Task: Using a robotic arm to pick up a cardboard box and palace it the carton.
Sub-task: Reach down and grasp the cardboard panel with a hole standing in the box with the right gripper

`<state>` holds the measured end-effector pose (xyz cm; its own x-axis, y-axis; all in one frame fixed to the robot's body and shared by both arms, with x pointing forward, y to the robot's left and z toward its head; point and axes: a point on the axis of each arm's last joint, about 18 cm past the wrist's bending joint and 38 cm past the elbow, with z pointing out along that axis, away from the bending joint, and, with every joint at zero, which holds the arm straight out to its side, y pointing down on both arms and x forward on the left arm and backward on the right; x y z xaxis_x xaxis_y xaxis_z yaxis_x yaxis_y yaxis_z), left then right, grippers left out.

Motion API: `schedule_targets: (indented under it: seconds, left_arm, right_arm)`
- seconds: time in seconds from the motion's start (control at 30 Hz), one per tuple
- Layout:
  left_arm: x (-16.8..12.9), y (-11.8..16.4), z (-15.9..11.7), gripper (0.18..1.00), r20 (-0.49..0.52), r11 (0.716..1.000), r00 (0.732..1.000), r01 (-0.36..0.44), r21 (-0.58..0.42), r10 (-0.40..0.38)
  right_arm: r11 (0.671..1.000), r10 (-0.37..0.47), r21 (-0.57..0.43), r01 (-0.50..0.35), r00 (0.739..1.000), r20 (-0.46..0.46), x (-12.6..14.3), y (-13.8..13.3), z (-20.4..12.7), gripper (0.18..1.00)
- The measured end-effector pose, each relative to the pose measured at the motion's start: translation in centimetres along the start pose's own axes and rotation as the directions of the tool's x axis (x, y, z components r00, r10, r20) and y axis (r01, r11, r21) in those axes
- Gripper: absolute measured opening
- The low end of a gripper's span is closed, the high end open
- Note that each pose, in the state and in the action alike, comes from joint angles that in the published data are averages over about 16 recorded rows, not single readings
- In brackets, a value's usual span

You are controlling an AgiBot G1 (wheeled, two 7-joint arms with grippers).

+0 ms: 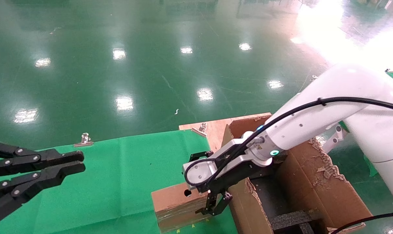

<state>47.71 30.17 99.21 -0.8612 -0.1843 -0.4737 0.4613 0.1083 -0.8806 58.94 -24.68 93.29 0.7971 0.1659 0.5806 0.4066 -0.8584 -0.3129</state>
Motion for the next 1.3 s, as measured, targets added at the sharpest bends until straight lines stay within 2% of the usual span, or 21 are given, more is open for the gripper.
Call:
schedule_targets:
  seconds: [0.17,0.4,0.67,0.87,1.03,1.3]
  left_arm:
    - [0.00,0.00,0.00,0.242,0.000,1.000,1.000,0.000,0.000,0.000]
    - [0.00,0.00,-0.01,0.239,0.000,1.000,1.000,0.000,0.000,0.000]
    - [-0.01,0.00,-0.01,0.308,0.000,1.000,1.000,0.000,0.000,0.000]
    - [-0.01,0.00,-0.01,0.401,0.000,1.000,1.000,0.000,0.000,0.000]
    - [-0.01,0.00,-0.01,0.513,0.000,1.000,1.000,0.000,0.000,0.000]
    - [-0.01,0.00,-0.01,0.695,0.000,1.000,1.000,0.000,0.000,0.000]
  right_arm:
    - [0.998,-0.042,-0.040,0.043,0.999,0.010,0.16,-0.29,0.49,1.001]
    - [0.996,-0.063,-0.058,0.064,0.998,0.015,0.21,-0.47,0.80,0.998]
    - [0.996,-0.062,-0.057,0.063,0.998,0.014,0.20,-0.43,0.79,0.972]
    - [0.997,-0.060,-0.054,0.060,0.998,0.012,0.19,-0.40,0.74,0.917]
    - [0.997,-0.058,-0.053,0.059,0.998,0.011,0.19,-0.38,0.71,0.850]
    - [0.997,-0.057,-0.051,0.058,0.998,0.010,0.18,-0.36,0.69,0.681]
